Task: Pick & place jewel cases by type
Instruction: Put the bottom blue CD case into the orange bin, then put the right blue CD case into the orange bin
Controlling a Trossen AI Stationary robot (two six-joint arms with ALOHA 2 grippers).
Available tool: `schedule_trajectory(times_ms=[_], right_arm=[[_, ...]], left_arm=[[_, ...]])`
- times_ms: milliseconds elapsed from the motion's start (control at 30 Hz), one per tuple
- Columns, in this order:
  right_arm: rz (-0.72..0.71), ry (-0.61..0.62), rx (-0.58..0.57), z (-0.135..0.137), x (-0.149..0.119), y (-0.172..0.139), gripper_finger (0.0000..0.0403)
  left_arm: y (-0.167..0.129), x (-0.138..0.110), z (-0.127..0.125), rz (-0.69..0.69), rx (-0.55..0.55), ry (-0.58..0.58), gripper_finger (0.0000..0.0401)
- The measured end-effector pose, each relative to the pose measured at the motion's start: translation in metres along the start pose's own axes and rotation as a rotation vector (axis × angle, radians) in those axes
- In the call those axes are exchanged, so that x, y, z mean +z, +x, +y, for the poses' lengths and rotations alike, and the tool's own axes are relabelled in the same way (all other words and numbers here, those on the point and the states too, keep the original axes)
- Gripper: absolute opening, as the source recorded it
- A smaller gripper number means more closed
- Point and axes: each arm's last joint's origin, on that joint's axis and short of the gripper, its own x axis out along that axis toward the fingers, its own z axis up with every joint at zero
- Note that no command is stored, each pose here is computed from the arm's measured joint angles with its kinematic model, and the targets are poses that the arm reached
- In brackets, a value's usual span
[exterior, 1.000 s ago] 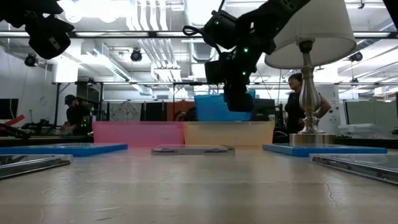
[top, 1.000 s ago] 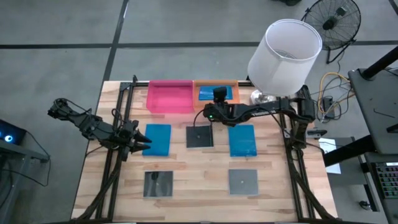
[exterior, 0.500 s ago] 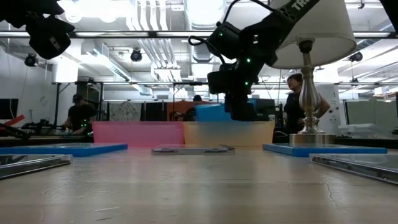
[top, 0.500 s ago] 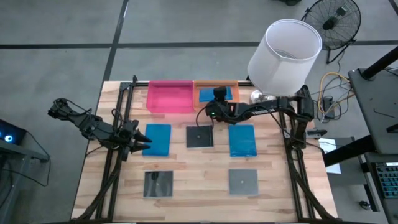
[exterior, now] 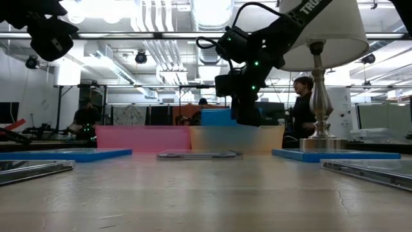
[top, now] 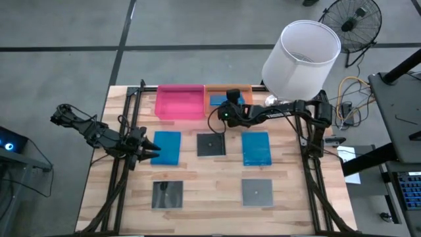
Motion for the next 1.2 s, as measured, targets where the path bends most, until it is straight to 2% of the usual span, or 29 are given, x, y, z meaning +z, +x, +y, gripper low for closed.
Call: schedule_trajectory(times_ms=[167,467,667,867,1000,1200], right_arm=[[-0.043,-0.010,0.057,0.003,0.001,-0.001,0.0076],[0.001,-0.045,0.099,0.005,-0.003,-0.001,0.0108],[-0.024,0.034,0.349,0.003,-0.003,-0.009,0.0134],[-0.050,0.079,0.317,-0.013,0.007,-0.012,0.0164],[-0.033,0.058,0.312,-0.023,0.010,-0.016,0.0182],[-0.004,0.089,0.324,-0.044,0.020,-0.032,0.0191]], left_arm=[[0.000,0.000,0.000,-0.001,0.002,0.000,0.0126],[0.000,0.000,0.000,-0.001,0.002,-0.001,0.0126],[0.000,0.000,0.000,0.010,-0.014,-0.004,0.0126],[0.000,0.000,0.000,0.012,-0.017,-0.003,0.0126],[0.000,0.000,0.000,0.012,-0.017,-0.004,0.0126],[0.000,0.000,0.000,0.012,-0.017,-0.004,0.0126]])
